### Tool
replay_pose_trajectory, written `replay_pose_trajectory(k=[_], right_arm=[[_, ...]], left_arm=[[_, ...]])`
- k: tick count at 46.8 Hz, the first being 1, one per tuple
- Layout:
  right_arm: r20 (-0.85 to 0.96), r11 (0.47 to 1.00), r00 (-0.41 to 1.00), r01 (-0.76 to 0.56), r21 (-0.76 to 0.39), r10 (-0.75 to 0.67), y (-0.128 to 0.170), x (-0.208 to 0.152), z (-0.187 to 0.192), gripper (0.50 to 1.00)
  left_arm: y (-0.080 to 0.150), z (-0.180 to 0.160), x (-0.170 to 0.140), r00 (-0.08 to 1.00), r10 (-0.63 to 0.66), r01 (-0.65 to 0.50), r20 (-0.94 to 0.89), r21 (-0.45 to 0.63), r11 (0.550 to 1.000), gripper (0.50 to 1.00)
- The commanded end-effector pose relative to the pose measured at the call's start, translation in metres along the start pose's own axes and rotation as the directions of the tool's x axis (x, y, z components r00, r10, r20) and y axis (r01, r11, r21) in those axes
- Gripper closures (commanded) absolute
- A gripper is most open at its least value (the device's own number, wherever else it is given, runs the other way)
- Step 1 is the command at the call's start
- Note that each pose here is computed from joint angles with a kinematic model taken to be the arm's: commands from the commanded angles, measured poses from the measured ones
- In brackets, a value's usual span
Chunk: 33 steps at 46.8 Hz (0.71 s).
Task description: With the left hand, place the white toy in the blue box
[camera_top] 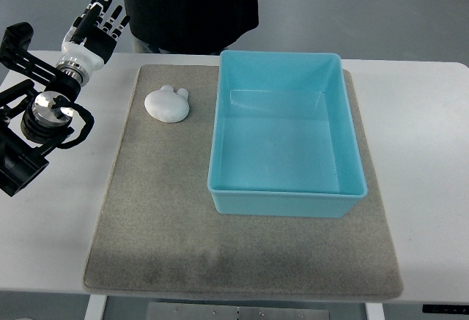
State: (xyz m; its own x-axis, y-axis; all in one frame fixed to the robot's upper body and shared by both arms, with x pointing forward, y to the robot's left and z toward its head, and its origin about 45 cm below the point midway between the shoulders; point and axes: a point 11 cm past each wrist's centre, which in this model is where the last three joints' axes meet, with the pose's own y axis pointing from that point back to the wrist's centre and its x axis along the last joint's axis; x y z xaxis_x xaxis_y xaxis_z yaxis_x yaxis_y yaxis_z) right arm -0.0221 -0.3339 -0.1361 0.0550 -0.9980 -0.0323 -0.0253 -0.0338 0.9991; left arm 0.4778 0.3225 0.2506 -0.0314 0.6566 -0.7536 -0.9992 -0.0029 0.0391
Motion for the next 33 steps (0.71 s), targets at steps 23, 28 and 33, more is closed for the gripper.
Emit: replay_pose_trajectory(k=[23,28,33], right_arm=[[0.001,1.000,1.000,0.000,0.000,0.000,0.0000,0.0001,0.0000,0.564],[0.001,1.000,1.000,0.000,0.000,0.000,0.0000,0.0001,0.0000,0.564],[0.001,1.000,1.000,0.000,0.000,0.000,0.0000,0.0001,-0.0001,0.564]], left_arm=[[-0.0006,-0.0003,0.0005,1.000,0.007,-0.007,0.000,-0.001,1.000,0.506],[-0.0003,-0.0001,0.0022,1.000,0.011,-0.011,0.001,-0.002,1.000,0.506],[-0.0006,0.0019,0.0020,1.000,0.007,-0.007,0.004,-0.005,1.000,0.506]])
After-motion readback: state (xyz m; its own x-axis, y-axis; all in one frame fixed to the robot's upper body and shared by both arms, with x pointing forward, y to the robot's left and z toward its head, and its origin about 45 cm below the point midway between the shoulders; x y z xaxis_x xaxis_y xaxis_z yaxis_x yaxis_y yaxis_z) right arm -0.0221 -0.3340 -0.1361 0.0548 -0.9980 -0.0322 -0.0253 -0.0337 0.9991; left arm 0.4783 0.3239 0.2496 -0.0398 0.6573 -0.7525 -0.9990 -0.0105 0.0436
